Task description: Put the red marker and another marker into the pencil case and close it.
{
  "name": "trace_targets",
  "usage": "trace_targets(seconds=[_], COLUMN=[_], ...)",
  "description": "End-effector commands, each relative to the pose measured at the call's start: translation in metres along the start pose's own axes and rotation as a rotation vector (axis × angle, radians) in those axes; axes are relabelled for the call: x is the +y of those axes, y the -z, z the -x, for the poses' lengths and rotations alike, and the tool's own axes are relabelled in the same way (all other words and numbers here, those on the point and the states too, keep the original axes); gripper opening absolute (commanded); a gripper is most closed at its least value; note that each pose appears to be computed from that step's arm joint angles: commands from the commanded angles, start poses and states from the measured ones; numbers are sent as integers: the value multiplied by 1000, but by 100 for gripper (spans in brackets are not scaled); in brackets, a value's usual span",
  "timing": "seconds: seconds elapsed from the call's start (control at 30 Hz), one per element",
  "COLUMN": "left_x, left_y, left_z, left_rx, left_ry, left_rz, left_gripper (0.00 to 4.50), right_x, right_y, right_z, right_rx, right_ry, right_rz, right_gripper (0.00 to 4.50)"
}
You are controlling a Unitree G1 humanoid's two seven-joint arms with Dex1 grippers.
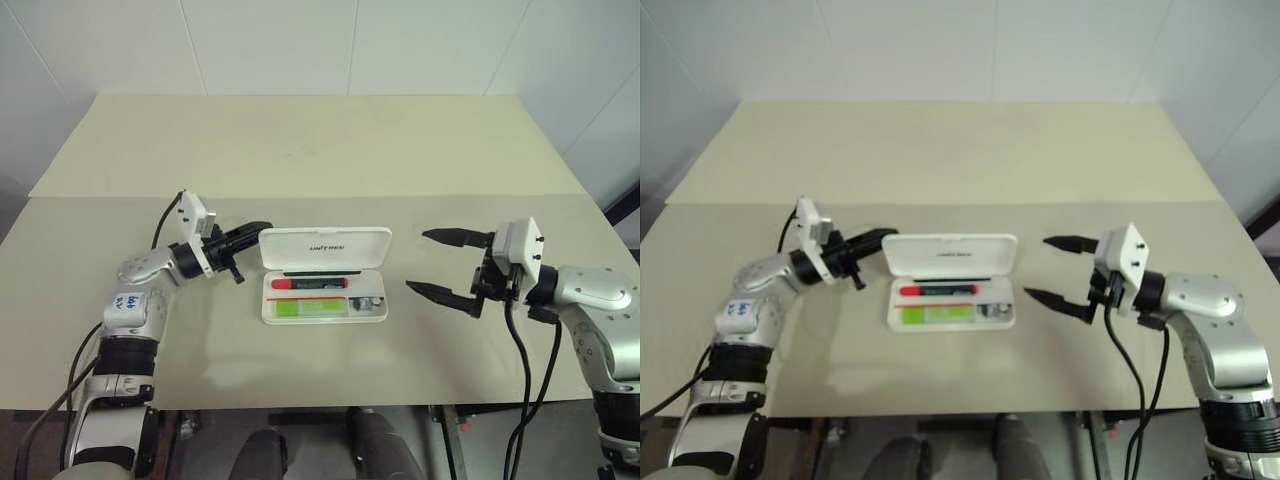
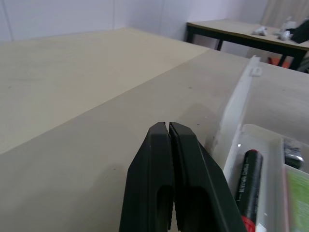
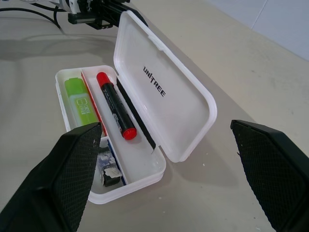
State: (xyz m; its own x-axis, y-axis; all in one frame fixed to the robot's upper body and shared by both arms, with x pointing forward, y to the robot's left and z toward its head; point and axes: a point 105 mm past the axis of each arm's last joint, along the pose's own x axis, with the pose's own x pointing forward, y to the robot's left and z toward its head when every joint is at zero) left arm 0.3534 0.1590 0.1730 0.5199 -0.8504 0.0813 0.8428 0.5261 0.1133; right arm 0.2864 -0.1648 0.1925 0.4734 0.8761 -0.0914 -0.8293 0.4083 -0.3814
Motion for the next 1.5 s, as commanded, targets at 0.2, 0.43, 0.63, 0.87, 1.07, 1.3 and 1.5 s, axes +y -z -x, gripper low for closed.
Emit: trace_targets(seconds=[0.2,0.43,0.63,0.87,1.07,1.3,1.5], left_x=[-26,-51,-63,-72,-73,-85,-90], left_y=[-6,18,28,39,48,48,57], left_z=[7,10,2,-6,-10,-16,-15], left_rx=[97,251,295,352,419,412,477], left_ry=[230,437,489,526,536,580,605], left_rz=[-219,-305,-287,-279,-255,-190,-158], left_gripper=[3,3,3,3,3,3,3], right_x=[2,3,4,8,13,16,18], right_y=[-7,-7,-7,-8,-8,-10,-12], right_z=[-3,-5,-5,-8,-8,-11,-13], right_rx=[-31,-32,-34,-42,-52,-64,-72], right_ry=[0,4,17,34,56,74,83], right_rz=[24,20,19,15,10,9,7], right_gripper=[450,450,450,450,450,450,450])
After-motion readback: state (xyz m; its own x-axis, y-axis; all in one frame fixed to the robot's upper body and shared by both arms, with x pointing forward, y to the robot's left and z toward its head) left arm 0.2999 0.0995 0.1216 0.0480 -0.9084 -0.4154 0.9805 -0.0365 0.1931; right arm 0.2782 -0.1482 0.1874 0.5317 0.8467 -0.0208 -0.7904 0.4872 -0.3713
